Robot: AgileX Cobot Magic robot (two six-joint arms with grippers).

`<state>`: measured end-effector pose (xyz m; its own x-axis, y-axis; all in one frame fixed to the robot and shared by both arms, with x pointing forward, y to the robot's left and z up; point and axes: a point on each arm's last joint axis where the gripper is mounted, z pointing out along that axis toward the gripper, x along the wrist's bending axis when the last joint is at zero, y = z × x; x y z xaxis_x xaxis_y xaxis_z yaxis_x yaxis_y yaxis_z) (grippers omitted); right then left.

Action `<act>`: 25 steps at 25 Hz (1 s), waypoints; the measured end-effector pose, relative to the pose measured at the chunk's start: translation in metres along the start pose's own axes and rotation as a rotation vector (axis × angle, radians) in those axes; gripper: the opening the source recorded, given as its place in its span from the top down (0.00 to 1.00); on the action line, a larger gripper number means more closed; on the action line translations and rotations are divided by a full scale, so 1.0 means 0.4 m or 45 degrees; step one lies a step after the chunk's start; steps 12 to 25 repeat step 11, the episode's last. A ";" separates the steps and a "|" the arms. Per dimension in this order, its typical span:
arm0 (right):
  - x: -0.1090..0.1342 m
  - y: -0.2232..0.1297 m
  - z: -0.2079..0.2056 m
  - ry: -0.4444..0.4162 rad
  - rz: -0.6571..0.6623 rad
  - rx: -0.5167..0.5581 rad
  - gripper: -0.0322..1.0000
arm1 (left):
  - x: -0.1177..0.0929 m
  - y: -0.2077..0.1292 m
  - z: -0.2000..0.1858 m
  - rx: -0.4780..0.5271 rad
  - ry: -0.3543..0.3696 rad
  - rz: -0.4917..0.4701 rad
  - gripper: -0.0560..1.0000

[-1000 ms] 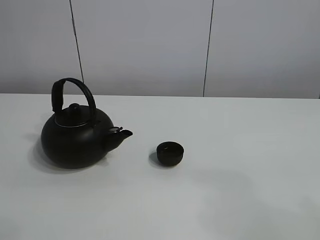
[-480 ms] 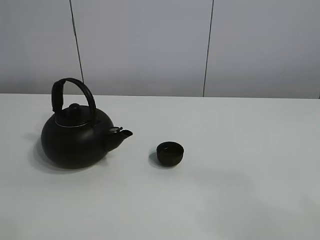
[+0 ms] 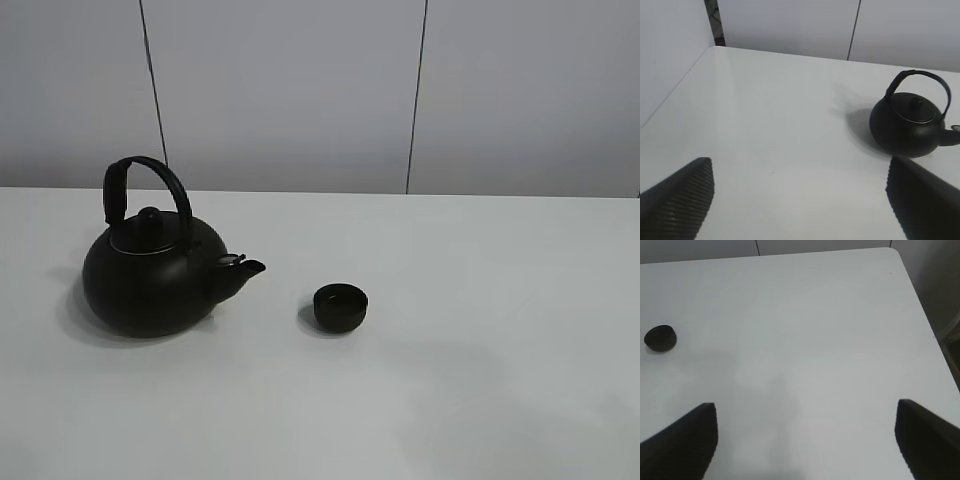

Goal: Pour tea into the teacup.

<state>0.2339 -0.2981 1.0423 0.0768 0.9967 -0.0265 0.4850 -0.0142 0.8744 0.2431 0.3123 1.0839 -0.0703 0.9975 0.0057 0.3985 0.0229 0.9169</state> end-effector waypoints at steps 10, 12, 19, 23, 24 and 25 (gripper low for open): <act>0.002 0.000 0.000 0.009 0.005 0.000 0.33 | -0.001 -0.102 0.006 0.156 -0.023 -0.013 0.31; 0.002 0.000 0.000 0.009 0.005 0.001 0.33 | -0.001 -0.103 0.007 0.158 -0.023 -0.013 0.31; 0.002 0.000 0.000 0.009 0.005 0.001 0.33 | -0.001 -0.103 0.007 0.158 -0.023 -0.013 0.31; 0.002 0.000 0.000 0.009 0.005 0.001 0.33 | -0.001 -0.103 0.007 0.158 -0.023 -0.013 0.31; 0.002 0.000 0.000 0.009 0.005 0.001 0.33 | -0.001 -0.103 0.007 0.158 -0.023 -0.013 0.31; 0.002 0.000 0.000 0.009 0.005 0.001 0.33 | -0.001 -0.103 0.007 0.158 -0.023 -0.013 0.31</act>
